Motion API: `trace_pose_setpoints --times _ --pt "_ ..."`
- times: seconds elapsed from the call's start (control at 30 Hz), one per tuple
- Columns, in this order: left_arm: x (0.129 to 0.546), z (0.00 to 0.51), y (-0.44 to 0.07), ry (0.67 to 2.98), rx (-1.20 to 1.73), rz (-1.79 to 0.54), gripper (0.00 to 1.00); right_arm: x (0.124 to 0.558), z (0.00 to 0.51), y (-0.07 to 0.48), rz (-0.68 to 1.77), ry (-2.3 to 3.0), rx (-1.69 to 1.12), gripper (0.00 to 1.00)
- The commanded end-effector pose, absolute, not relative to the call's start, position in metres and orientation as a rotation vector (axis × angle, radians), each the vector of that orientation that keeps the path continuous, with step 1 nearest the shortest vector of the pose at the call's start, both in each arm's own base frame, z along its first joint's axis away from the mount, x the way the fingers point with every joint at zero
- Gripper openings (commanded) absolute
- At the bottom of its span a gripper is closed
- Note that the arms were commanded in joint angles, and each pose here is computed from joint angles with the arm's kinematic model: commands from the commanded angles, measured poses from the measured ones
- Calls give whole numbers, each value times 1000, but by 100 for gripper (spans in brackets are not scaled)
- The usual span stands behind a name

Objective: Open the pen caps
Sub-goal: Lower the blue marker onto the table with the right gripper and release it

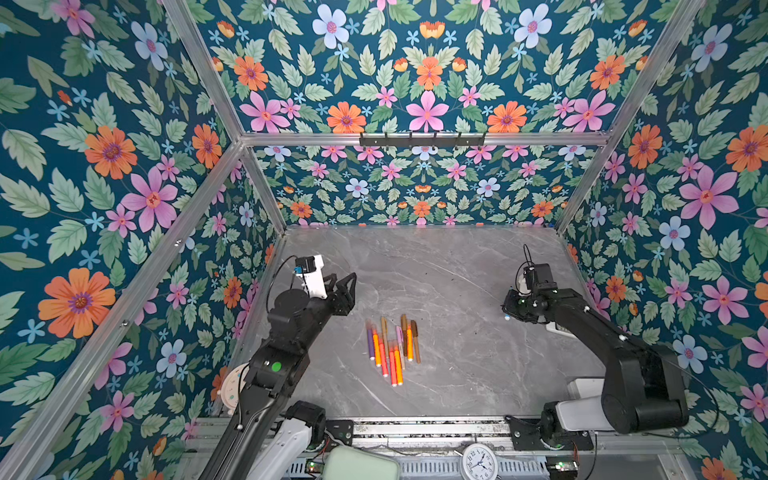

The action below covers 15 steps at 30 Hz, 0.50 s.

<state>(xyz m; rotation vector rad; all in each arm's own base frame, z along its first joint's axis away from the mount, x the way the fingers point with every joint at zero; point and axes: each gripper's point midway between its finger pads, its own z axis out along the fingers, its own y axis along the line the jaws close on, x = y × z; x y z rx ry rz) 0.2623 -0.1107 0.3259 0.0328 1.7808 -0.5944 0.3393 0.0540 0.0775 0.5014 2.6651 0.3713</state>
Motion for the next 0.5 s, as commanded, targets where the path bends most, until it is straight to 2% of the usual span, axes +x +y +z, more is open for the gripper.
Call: trace_pose_setpoints --times 0.0,0.23,0.47 --pt "234 309 -113 1882 121 -605 60 354 63 36 187 2712 461 0" --pt "204 319 -100 1777 148 -595 62 365 31 31 107 2807 465 0" --pt "206 313 -99 1801 152 -567 62 361 26 31 96 2842 474 25"
